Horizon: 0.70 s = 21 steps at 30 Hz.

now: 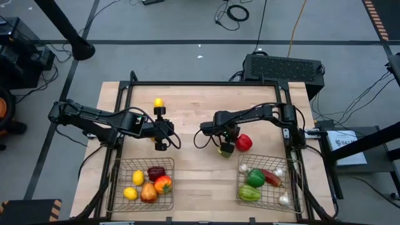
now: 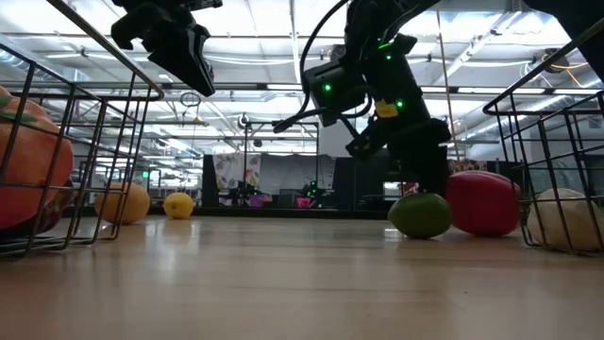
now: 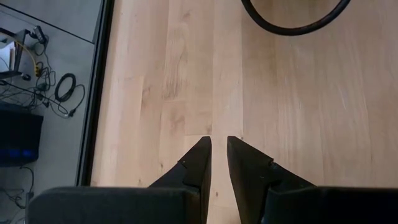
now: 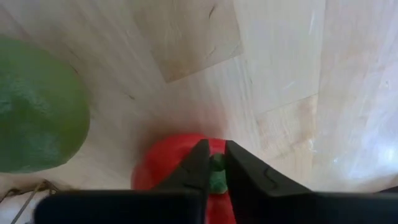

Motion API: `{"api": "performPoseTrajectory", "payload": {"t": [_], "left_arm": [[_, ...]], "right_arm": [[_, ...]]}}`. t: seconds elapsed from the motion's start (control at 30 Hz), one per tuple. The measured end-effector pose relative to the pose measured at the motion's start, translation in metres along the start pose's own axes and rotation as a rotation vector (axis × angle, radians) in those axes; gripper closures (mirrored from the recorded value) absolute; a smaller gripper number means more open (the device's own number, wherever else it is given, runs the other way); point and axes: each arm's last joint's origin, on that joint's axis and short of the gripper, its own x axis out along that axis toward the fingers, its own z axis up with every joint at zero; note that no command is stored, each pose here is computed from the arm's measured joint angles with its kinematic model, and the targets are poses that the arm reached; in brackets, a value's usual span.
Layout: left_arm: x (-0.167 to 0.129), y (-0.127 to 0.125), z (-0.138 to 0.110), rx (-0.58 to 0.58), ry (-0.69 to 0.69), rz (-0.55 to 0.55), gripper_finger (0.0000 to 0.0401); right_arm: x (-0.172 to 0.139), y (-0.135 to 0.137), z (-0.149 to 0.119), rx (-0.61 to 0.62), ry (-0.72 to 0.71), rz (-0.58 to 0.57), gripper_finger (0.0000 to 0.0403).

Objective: Sort produce into baskets

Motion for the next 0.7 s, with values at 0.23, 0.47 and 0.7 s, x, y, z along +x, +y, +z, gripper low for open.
{"api": "performPoseTrajectory", "payload": {"t": [0.23, 0.47, 0.7], "left_arm": [[0.000, 0.000, 0.000, 0.000, 0.000, 0.000, 0.0340], [0.000, 0.000, 0.000, 0.002, 0.000, 0.000, 0.0340], [0.000, 0.000, 0.000, 0.002, 0.000, 0.001, 0.0340]], "right_arm": [[0.000, 0.000, -0.001, 0.000, 0.018, 0.015, 0.0395], [-0.020, 0.000, -0.002, -0.008, 0.013, 0.025, 0.0393], [-0.084, 0.007, -0.008, -0.043, -0.125, 0.056, 0.0392]]}}
